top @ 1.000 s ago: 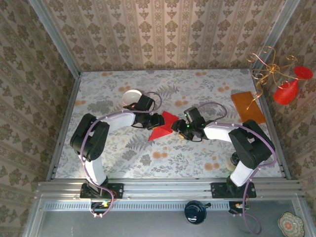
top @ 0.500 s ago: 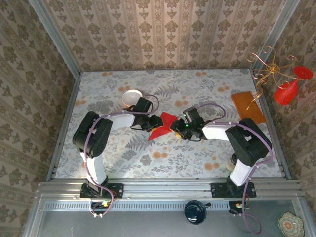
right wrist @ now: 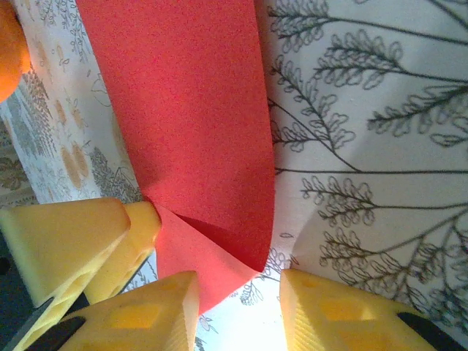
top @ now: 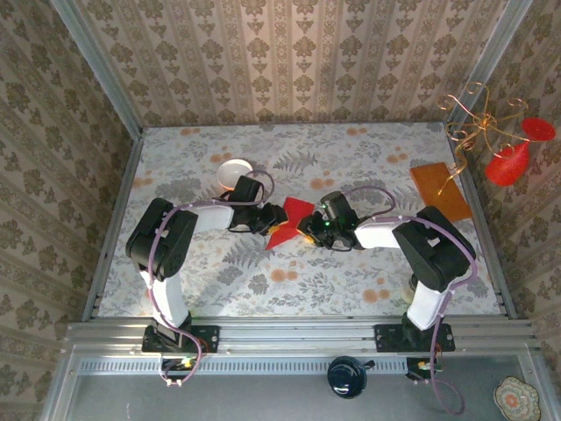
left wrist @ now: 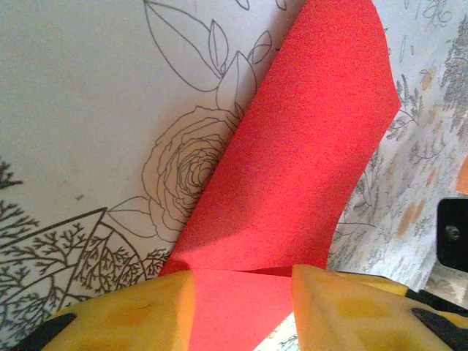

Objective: Fold a paper plane with a square sheet of paper (pick it up from the middle)
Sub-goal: Fold the wing for the fifth time at the center of the table.

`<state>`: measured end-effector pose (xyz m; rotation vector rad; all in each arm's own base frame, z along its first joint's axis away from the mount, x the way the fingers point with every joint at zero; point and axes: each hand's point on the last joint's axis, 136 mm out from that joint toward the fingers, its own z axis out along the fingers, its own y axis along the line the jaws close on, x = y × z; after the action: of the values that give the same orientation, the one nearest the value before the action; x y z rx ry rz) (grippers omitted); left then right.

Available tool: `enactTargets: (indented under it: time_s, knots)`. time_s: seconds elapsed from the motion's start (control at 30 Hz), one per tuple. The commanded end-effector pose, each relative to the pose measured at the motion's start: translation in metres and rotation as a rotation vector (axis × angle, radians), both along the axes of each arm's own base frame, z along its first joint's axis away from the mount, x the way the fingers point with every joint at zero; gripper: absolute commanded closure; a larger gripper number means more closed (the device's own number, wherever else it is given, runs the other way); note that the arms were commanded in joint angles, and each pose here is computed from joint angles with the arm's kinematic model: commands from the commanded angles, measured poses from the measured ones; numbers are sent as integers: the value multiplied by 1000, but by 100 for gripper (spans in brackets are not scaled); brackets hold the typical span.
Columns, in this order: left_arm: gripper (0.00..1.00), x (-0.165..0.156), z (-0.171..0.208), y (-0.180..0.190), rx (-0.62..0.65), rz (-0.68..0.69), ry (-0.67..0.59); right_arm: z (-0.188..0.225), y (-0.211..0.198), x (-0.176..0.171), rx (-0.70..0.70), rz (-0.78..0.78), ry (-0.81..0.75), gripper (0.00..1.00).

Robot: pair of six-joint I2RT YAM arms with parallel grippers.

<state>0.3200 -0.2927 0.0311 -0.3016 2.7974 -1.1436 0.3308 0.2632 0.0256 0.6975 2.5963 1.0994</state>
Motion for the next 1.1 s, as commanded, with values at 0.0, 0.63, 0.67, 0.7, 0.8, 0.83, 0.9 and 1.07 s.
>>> enactTargets:
  time_s: [0.0,0.63,0.67,0.7,0.8,0.83,0.9,1.07]
  knots:
    - [58,-13,-23,12,38,34,84,0,6,8,22,-10,-13,64]
    - [58,-11,-19,13,13,46,87,11,4,25,61,-59,-102,74]
    - [58,-10,-18,13,11,45,85,12,4,25,63,-59,-104,75]
    - [57,-10,-18,13,12,45,85,11,4,25,61,-58,-102,77]
    - [56,-8,-15,13,5,34,75,8,1,25,40,-73,-86,83]
    - [55,-7,-13,13,5,29,67,6,-2,24,21,-78,-75,85]
    - [55,-4,-8,15,7,15,51,3,-7,23,-13,-85,-64,91]
    - [50,3,20,12,8,-47,-58,11,-10,25,-29,-94,-90,100]
